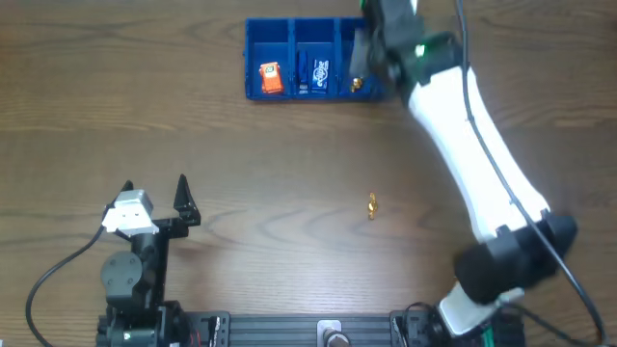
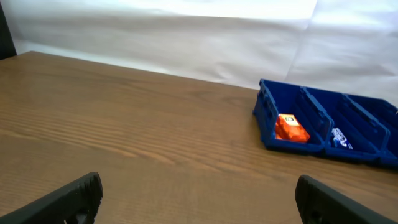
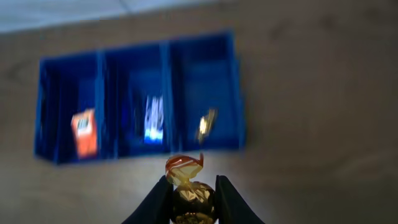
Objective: Sort Candies Into Trays
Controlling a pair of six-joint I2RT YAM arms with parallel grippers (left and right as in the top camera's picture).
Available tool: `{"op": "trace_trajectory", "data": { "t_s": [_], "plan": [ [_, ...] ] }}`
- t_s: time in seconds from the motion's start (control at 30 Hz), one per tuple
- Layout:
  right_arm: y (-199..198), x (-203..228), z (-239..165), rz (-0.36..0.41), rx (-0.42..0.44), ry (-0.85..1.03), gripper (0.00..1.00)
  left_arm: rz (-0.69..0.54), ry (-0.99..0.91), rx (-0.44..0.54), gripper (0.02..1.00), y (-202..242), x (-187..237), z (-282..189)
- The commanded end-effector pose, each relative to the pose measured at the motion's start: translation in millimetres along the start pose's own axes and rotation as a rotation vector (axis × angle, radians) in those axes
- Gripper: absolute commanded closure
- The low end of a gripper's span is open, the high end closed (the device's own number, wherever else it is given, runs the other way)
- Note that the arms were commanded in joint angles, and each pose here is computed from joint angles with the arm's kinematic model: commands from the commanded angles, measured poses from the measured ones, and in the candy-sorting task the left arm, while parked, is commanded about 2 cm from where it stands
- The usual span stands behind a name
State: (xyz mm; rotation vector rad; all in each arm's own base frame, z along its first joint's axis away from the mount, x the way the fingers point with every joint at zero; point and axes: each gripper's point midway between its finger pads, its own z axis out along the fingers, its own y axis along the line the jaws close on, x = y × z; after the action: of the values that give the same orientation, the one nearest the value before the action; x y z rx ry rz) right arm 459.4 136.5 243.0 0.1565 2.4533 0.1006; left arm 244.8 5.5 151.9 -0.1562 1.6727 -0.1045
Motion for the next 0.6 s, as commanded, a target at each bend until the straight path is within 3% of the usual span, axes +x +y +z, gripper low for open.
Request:
{"op": "trace_trajectory", "data": {
  "t_s": [0.03,0.4,0.6],
  "plan": [
    [0.4,-16.2,52.0,-0.127,0.042,0.022,0.814,0.014,0.049,-0.023,0.020,5.6,15.6,0.5],
    [-12.2,-2.2,125.0,-0.108,0.068,0.077,0.796,0.014,0.049,-0.023,0.020,5.6,15.6,0.5],
    [-8.7,0.6,133.0,-0.109,0.055,0.082,0.643,0.014,0.049,-0.023,0.020,5.6,15.6,0.5]
  ]
}}
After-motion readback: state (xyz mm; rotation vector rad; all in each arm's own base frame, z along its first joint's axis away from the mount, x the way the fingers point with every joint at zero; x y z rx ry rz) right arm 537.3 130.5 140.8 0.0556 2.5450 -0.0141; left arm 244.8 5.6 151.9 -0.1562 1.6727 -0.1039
